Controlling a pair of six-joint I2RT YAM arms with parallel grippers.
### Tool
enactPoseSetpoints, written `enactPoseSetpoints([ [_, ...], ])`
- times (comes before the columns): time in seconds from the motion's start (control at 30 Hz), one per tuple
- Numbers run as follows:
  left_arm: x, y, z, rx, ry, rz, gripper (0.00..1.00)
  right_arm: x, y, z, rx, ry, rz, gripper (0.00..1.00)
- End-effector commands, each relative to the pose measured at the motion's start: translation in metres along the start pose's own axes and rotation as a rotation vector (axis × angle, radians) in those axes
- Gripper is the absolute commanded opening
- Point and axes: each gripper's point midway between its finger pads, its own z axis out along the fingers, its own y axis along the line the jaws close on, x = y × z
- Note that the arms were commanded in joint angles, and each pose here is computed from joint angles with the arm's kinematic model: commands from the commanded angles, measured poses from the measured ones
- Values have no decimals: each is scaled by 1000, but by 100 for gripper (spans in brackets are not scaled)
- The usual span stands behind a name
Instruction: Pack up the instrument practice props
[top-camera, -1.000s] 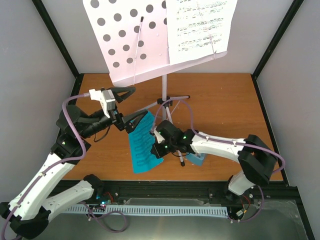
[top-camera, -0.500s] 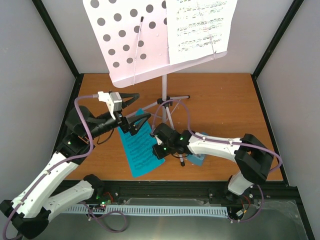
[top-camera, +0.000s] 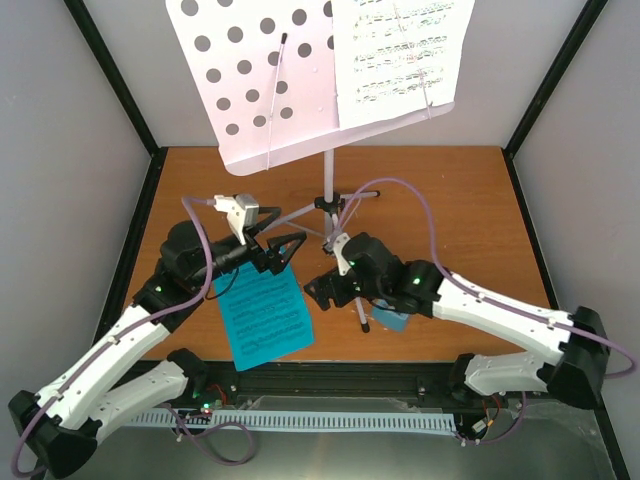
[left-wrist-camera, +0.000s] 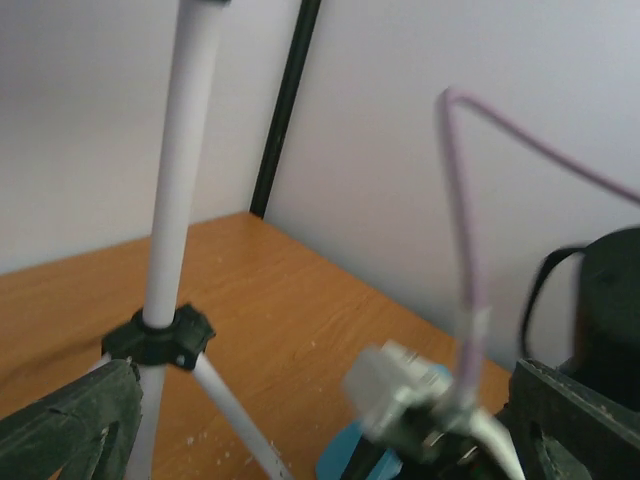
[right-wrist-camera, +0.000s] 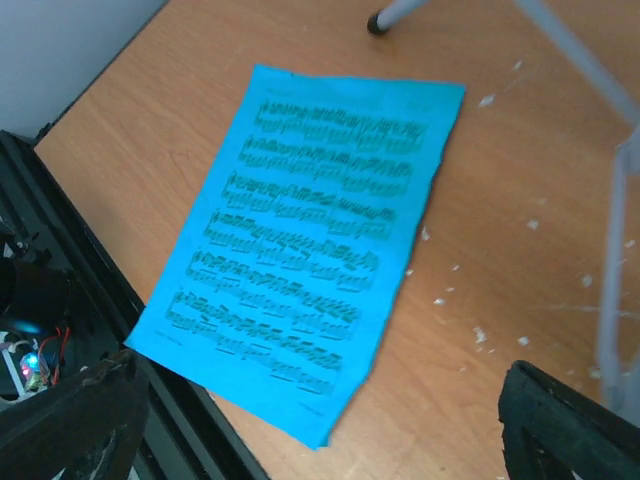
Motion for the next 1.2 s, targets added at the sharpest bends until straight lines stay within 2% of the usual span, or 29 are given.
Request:
enactPoseSetpoints([
  [0.0,5,6,-1,-26,-31,-115,99,-19,-21,-30,88,-108,-1,96],
  [0.13,27,22,5,-77,-17,-254,99,-35,-48,-56,156,-197,33,99],
  [0.37,76,43,32,-114,88,-486,99,-59,-99,-106,252,-345,107,100],
  [0.57,96,41,58,-38,144,-570,99,-59,-140,-119,336,-399,155,100],
  [0.77,107,38,99,32,256,-573,96,-49,-168,-115,311,-417,252,100],
  [0.87,112,32,118,32,287,-529,93,-42,-175,-115,316,-411,272,100],
  [1.17,154,53,144,-194,412,-449,85,-23,-185,-124,346,-426,306,100],
])
